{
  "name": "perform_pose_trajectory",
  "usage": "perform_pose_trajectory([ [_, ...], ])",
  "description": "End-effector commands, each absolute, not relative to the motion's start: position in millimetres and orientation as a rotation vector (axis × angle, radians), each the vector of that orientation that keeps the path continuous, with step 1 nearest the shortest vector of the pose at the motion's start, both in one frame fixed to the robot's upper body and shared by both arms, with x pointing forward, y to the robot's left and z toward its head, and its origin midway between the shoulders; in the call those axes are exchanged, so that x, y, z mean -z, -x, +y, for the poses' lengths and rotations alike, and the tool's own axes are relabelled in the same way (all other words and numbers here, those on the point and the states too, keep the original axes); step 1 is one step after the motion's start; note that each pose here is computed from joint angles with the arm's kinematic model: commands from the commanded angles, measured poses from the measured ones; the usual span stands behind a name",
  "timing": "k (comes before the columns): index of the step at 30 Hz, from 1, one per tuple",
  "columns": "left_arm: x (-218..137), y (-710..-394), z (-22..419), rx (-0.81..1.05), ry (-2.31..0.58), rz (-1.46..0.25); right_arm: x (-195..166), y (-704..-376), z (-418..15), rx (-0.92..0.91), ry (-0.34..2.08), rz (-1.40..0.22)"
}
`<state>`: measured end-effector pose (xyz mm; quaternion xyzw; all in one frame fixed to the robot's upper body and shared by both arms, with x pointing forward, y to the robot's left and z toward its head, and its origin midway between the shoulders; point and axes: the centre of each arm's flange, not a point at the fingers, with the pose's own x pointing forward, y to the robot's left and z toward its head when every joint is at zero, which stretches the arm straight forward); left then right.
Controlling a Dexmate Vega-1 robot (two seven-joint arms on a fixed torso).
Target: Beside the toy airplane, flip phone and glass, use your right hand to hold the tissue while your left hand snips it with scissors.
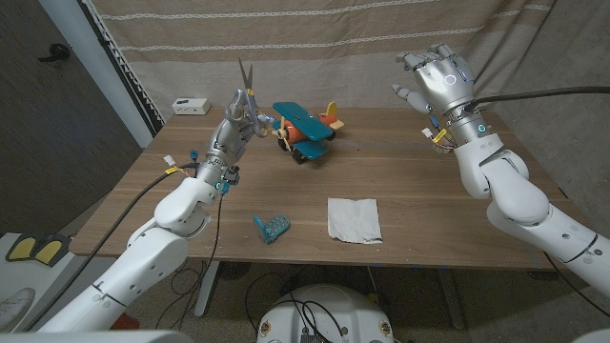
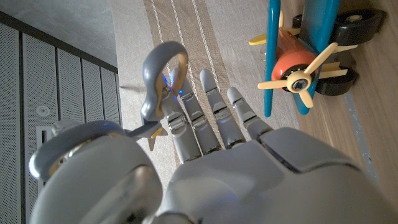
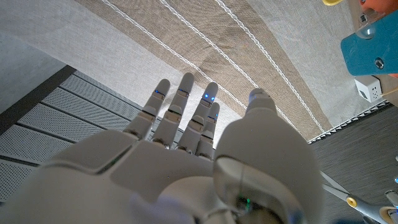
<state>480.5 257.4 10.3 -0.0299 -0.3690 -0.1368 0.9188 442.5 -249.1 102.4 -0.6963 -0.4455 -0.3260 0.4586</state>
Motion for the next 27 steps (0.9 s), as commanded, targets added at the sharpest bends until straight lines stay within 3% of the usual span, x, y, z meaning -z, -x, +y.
perform_pose_trajectory([
  [1, -6.1, -486.1, 263.1, 0.300, -0.044, -0.679, -101.2, -439.5, -248.4, 0.813, 1.711, -1.096],
  [27, -1.3, -491.3, 258.4, 0.357, -0.107, -0.603, -98.5, -441.4, -250.8, 0.807, 1.712, -1.080],
])
